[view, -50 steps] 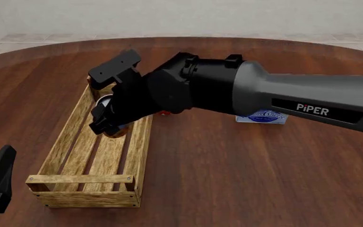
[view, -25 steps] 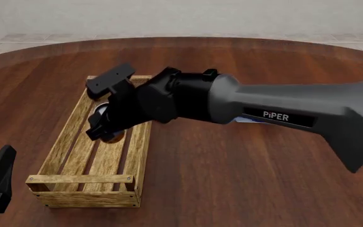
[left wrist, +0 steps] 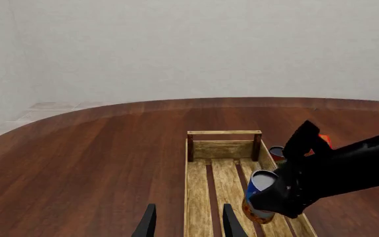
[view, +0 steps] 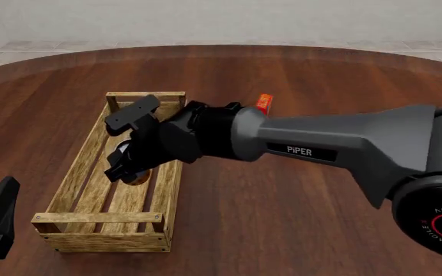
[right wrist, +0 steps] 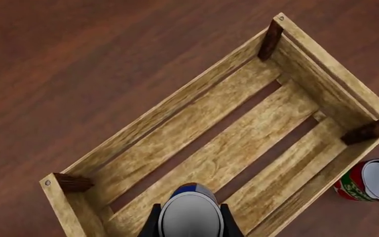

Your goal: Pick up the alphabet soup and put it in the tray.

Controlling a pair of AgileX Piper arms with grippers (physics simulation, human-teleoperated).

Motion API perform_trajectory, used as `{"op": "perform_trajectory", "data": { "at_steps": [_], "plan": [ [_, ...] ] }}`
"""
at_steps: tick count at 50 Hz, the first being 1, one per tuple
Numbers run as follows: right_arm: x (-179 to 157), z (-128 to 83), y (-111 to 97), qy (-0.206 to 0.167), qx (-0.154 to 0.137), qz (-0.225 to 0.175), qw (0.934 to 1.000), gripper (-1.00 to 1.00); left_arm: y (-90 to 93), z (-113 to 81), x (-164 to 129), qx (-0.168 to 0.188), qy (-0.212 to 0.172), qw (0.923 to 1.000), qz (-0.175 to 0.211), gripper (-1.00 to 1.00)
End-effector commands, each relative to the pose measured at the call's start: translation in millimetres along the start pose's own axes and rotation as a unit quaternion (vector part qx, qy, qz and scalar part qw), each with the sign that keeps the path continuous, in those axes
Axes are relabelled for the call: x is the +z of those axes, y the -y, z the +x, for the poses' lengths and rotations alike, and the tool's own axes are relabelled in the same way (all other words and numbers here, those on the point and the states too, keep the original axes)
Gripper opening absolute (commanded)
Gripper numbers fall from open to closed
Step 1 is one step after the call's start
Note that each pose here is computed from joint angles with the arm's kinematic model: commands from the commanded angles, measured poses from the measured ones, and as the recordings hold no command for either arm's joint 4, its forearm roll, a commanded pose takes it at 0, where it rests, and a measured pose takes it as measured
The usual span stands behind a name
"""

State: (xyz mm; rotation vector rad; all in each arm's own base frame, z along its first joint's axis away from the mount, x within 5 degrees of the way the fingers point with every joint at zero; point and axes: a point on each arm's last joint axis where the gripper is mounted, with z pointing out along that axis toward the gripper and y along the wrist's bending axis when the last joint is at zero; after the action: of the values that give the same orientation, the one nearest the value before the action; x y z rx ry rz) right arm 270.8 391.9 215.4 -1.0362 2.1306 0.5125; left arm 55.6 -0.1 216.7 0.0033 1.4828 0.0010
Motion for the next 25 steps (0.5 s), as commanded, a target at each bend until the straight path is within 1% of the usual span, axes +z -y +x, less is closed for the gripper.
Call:
{"op": "perform_trajectory", "data": {
  "at_steps": [1, 18, 25],
  "plan": [
    [11.1, 2.6, 0.7, -0.002, 0.016, 0.0, 0.9999, -1.0, 0.0, 0.2, 0.0, 0.0, 0.0, 1.0, 0.0, 1.0],
    [26.5, 8.0, 5.8, -0.013, 0.023, 0.005, 0.9997, -1.0, 0.0, 0.2, 0.0, 0.0, 0.0, 1.0, 0.0, 1.0],
    [34.4, 14.5, 8.2, -0.02, 0.027, 0.007, 0.9994, -1.0, 0.0, 0.3, 0.0, 0.0, 0.0, 1.0, 0.0, 1.0]
  ]
}}
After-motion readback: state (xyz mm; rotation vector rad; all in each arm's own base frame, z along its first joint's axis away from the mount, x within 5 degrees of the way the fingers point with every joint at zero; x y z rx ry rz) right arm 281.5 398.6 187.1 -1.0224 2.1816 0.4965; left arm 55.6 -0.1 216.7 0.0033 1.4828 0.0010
